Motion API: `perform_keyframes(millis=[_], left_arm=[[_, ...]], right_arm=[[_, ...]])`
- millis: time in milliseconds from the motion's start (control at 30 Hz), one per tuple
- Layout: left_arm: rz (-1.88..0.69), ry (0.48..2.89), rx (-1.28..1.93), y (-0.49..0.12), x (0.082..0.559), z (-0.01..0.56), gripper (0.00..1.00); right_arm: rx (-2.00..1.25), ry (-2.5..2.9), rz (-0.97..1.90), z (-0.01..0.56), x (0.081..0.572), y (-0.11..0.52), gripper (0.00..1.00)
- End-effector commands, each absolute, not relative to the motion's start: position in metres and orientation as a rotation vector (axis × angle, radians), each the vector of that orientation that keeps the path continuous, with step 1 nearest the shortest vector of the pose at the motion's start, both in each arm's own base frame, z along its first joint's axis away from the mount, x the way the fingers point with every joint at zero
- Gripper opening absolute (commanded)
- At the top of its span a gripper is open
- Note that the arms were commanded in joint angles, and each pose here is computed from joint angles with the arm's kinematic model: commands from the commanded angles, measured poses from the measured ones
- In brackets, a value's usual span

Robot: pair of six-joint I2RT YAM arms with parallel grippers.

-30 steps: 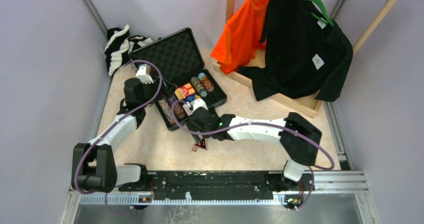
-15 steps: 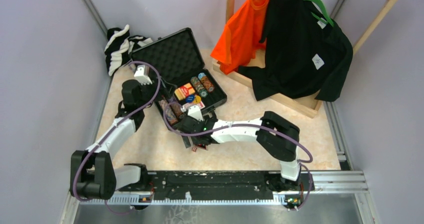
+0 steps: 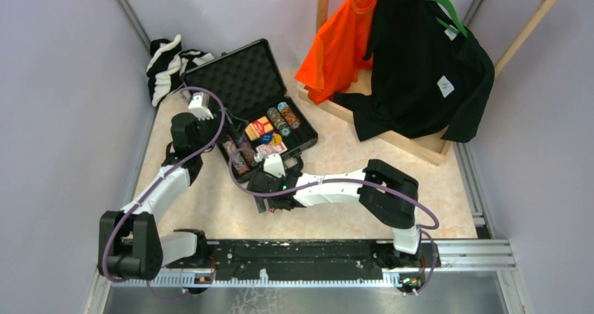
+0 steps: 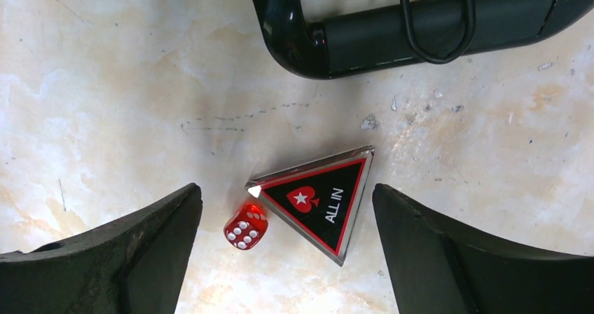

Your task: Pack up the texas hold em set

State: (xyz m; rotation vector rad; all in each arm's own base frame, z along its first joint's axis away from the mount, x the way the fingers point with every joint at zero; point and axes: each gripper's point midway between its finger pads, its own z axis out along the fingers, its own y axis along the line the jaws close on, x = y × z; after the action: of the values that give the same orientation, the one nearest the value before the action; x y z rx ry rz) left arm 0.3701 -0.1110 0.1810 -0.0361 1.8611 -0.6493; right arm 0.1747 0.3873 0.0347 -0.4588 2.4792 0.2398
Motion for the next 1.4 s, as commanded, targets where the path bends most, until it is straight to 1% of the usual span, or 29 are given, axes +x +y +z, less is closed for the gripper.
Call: perform_keyframes(millis=[0, 333, 700, 733, 933, 1033, 1067, 1133, 1200, 1300, 1367], left_arm=[[-0.682, 1.820, -0.011, -0.116, 0.366, 0.193, 0.98], [-0.684, 1.821, -0.008, -0.117, 0.366, 0.192, 0.98], [-0.691, 1.827, -0.002, -0.118, 0.368, 0.189, 0.98], [-0.693, 1.830, 0.001, -0.119, 0.368, 0.188, 0.97], [-0.695, 1.832, 0.002, -0.119, 0.368, 0.188, 0.98], [-0.694, 1.831, 0.004, -0.119, 0.368, 0.188, 0.98], [-0.692, 1.831, 0.004, -0.119, 0.368, 0.188, 0.98], [-0.687, 1.831, 0.005, -0.118, 0.368, 0.188, 0.97], [-0.681, 1.833, 0.002, -0.117, 0.368, 0.188, 0.98], [-0.677, 1.833, 0.000, -0.117, 0.369, 0.188, 0.98], [-0.677, 1.837, -0.001, -0.117, 0.369, 0.186, 0.98]], right_arm=[[-0.383, 2.469, 0.232, 0.036, 0.174, 0.386, 0.91], [-0.354, 2.506, 0.258, 0.022, 0.171, 0.381, 0.87], [-0.366, 2.502, 0.254, 0.025, 0.173, 0.381, 0.59], [-0.369, 2.495, 0.262, 0.028, 0.173, 0.383, 0.50], [-0.372, 2.467, 0.276, 0.040, 0.177, 0.386, 0.44], [-0.374, 2.457, 0.272, 0.045, 0.180, 0.386, 0.44], [-0.375, 2.458, 0.268, 0.044, 0.181, 0.386, 0.46], [-0.376, 2.458, 0.261, 0.044, 0.182, 0.385, 0.60], [-0.377, 2.449, 0.261, 0.046, 0.184, 0.387, 0.70], [-0.385, 2.430, 0.281, 0.054, 0.187, 0.394, 0.76], [-0.397, 2.417, 0.283, 0.058, 0.191, 0.400, 0.78]])
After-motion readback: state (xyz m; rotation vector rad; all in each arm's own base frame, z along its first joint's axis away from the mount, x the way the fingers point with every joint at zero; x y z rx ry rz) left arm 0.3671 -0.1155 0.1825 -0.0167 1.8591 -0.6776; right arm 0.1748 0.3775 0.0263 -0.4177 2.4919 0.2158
